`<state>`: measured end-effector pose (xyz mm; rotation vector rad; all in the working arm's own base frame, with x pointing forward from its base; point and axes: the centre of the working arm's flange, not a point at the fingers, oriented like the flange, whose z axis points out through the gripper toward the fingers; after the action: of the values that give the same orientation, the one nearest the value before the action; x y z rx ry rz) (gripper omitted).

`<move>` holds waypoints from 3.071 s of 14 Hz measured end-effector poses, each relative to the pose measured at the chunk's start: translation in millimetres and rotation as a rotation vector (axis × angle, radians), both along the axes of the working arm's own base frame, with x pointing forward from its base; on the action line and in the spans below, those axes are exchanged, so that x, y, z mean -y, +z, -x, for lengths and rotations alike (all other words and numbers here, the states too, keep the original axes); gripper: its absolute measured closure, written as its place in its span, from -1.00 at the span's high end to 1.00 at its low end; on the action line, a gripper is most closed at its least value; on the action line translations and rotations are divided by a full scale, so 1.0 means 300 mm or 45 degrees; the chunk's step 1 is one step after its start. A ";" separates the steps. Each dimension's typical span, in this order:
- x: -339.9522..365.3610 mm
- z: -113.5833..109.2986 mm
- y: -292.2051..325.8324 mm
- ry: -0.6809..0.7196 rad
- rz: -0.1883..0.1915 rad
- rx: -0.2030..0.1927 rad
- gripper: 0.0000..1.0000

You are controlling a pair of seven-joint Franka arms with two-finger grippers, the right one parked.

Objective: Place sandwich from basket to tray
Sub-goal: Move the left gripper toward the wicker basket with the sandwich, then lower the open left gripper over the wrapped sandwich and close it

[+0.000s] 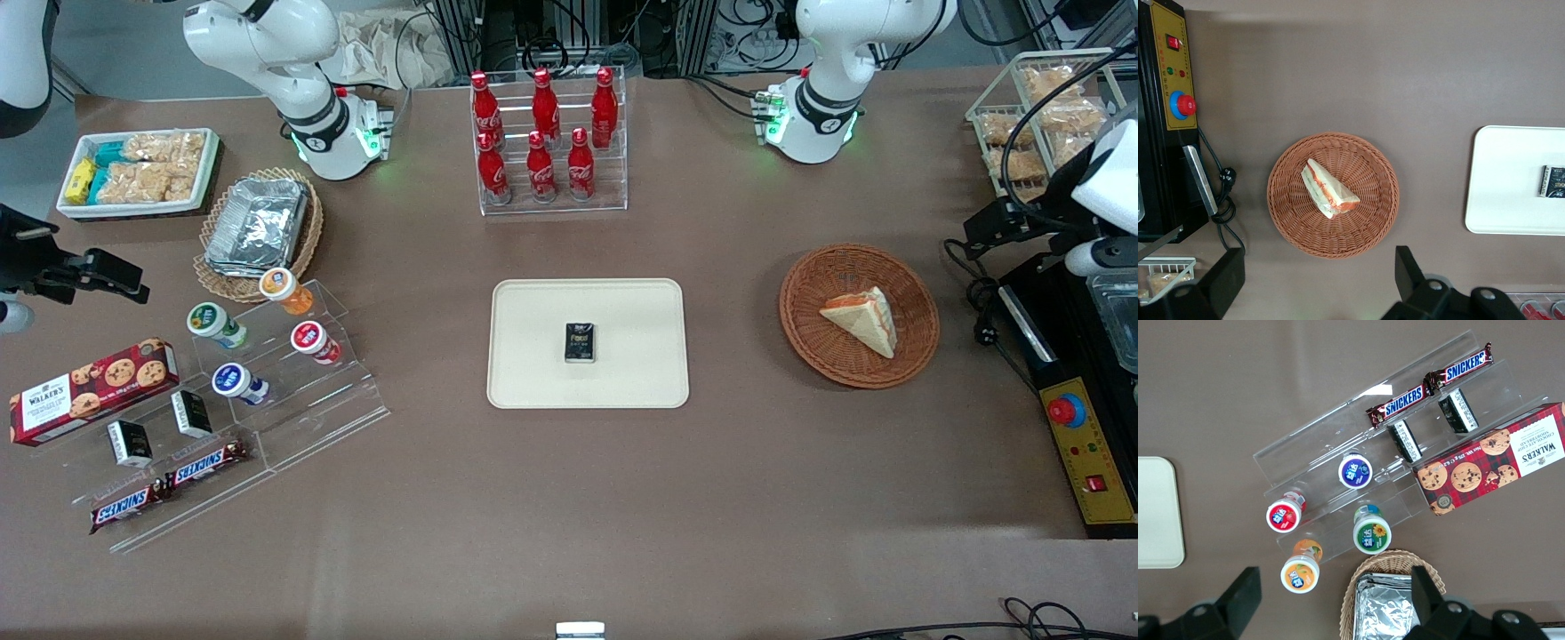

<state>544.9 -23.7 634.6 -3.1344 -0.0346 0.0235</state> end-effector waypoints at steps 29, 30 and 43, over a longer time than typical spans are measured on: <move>-0.130 0.255 -0.963 0.957 -0.012 -0.030 1.00; -0.137 0.272 -1.014 0.983 -0.012 -0.035 1.00; -0.134 0.295 -1.273 1.058 -0.032 -0.059 0.93</move>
<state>456.5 16.4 252.9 -2.8353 -1.2894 0.0951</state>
